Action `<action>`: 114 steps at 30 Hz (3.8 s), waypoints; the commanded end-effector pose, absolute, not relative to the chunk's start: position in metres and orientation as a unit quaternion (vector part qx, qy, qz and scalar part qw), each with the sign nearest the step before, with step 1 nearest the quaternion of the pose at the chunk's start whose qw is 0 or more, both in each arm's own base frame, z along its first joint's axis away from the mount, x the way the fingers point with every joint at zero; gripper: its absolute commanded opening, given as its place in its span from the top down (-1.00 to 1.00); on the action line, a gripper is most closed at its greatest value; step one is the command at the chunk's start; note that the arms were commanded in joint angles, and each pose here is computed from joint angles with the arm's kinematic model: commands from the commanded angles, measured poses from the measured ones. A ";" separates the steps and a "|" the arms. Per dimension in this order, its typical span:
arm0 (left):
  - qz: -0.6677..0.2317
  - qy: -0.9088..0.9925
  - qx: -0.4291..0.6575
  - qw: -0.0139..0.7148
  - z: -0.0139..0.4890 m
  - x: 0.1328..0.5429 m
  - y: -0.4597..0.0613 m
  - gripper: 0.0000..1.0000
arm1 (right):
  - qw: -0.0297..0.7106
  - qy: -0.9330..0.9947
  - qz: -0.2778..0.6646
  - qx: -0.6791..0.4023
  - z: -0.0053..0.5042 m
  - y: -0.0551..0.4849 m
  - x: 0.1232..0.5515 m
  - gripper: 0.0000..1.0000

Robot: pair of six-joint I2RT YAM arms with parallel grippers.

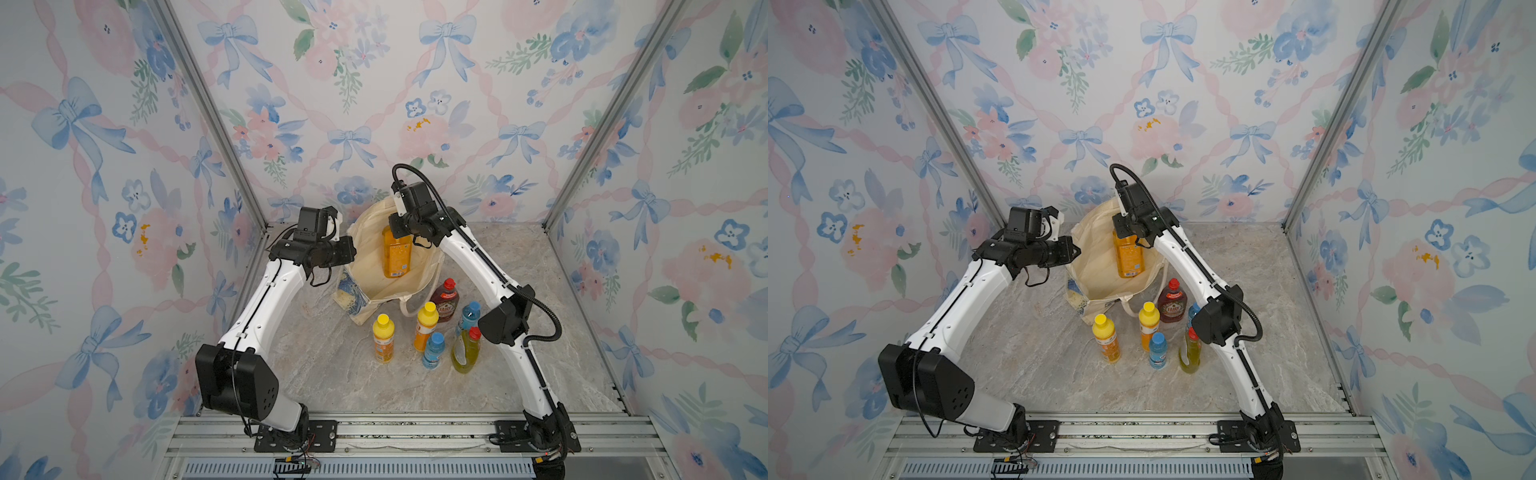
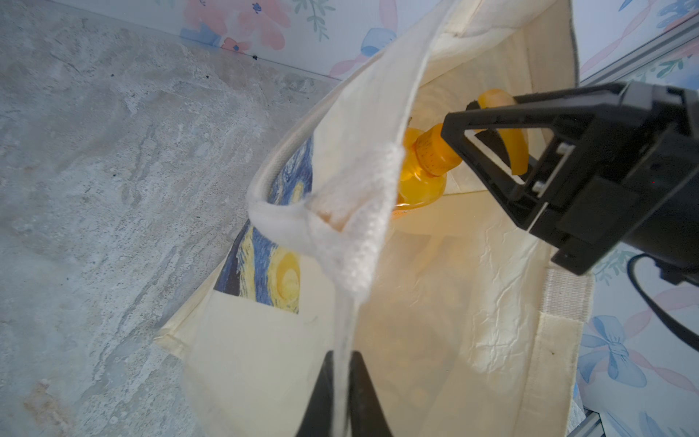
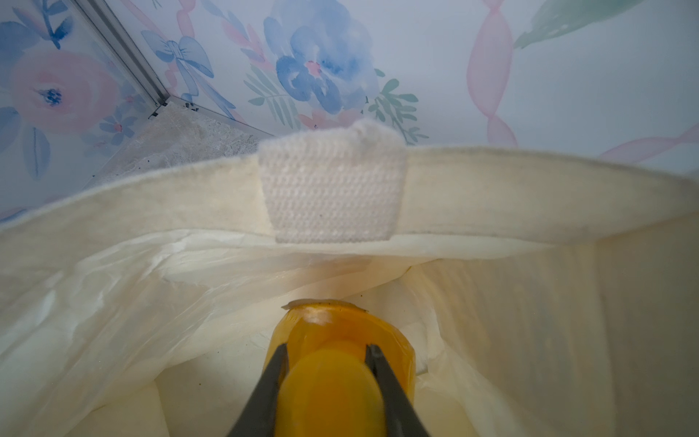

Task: Pack dish soap into the shopping bag
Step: Move the bottle of dish soap to the shopping bag, then pick up the bottle of dish soap at the center of the board.

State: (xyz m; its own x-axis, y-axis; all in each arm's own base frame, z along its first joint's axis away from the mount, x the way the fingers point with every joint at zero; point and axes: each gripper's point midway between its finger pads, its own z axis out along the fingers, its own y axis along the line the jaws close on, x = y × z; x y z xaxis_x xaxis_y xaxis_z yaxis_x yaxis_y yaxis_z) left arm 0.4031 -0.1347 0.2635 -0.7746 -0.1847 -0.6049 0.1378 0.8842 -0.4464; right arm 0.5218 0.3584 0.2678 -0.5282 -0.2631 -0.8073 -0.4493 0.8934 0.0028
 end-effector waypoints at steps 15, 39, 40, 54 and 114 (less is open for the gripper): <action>-0.241 0.910 -0.015 0.338 0.264 0.401 -0.129 1.00 | 0.565 0.807 0.029 -0.167 0.314 0.333 0.575 1.00; -0.233 0.906 -0.030 0.352 0.272 0.400 -0.118 1.00 | 0.558 0.816 -0.002 -0.150 0.306 0.303 0.585 1.00; -0.232 0.906 -0.030 0.353 0.272 0.400 -0.118 1.00 | 0.555 0.818 0.000 -0.152 0.303 0.305 0.584 1.00; -0.243 0.905 -0.024 0.347 0.272 0.402 -0.123 1.00 | 0.556 0.811 0.028 -0.180 0.328 0.321 0.557 -0.34; -0.211 0.910 -0.010 0.356 0.268 0.393 -0.131 1.00 | 0.185 0.976 0.109 0.015 0.207 0.135 0.290 -0.57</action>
State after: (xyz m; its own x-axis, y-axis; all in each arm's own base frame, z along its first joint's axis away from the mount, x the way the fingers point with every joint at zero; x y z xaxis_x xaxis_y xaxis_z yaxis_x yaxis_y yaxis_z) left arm 0.3951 -0.1303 0.2597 -0.7621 -0.1759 -0.6231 0.1144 0.9106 -0.3971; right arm 0.2881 0.1255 0.2022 -0.9268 0.0779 -0.3675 0.0014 0.9790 0.2039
